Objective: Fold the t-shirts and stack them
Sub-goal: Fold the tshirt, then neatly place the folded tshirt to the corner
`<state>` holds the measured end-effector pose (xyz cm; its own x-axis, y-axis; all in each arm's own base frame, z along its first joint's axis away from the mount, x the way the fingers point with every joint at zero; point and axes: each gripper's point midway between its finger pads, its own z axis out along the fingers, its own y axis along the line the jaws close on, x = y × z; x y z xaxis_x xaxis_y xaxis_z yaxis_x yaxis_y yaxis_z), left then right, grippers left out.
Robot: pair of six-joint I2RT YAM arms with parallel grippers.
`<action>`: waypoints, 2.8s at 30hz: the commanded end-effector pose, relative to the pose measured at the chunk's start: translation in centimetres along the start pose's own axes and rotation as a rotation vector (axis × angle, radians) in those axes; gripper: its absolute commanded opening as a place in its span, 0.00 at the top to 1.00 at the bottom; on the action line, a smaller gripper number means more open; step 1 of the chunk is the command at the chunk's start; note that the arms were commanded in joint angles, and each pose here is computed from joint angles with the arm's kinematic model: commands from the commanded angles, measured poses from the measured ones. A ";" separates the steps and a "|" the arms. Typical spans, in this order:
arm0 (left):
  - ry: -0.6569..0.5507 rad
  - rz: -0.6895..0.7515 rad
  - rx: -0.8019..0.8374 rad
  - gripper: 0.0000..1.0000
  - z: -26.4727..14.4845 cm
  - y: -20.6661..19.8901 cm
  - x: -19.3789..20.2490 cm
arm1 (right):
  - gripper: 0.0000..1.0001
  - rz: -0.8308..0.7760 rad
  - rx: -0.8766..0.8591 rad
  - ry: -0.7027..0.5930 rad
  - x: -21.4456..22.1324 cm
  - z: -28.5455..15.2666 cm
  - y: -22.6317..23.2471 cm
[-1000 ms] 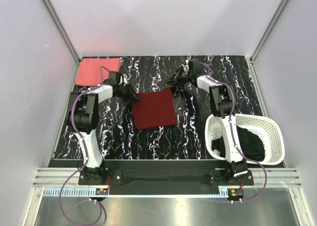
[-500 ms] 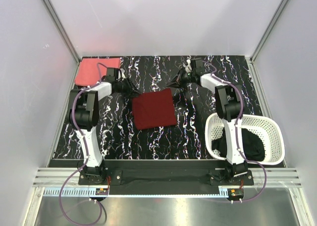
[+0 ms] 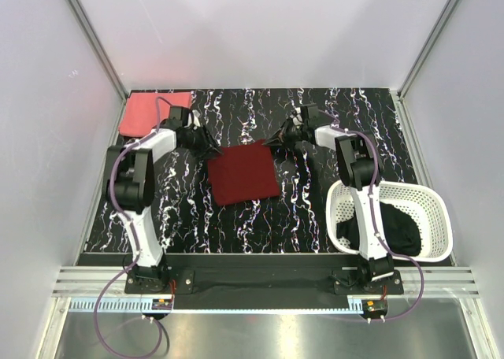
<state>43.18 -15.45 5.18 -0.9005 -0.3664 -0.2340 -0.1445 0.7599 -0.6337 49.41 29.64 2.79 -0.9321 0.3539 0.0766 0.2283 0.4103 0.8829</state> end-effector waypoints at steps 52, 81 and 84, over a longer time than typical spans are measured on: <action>-0.604 -0.296 -0.543 0.18 -29.6 5.7 13.5 | 0.26 -1.033 0.752 0.063 22.9 0.9 6.7; -0.493 -0.549 -0.440 0.01 -30.3 2.9 16.7 | 0.00 -2.322 0.372 -0.017 31.0 1.8 3.4; -0.506 -0.584 -0.445 0.01 -31.4 2.3 16.6 | 0.00 -2.410 0.406 -0.046 30.3 2.5 3.3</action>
<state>15.90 -3.08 21.20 -0.4281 -0.8300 -0.3576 -0.7277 0.5512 -0.4082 21.40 41.44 4.71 0.3174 -0.8048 -0.5016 -0.8151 0.0388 -0.5780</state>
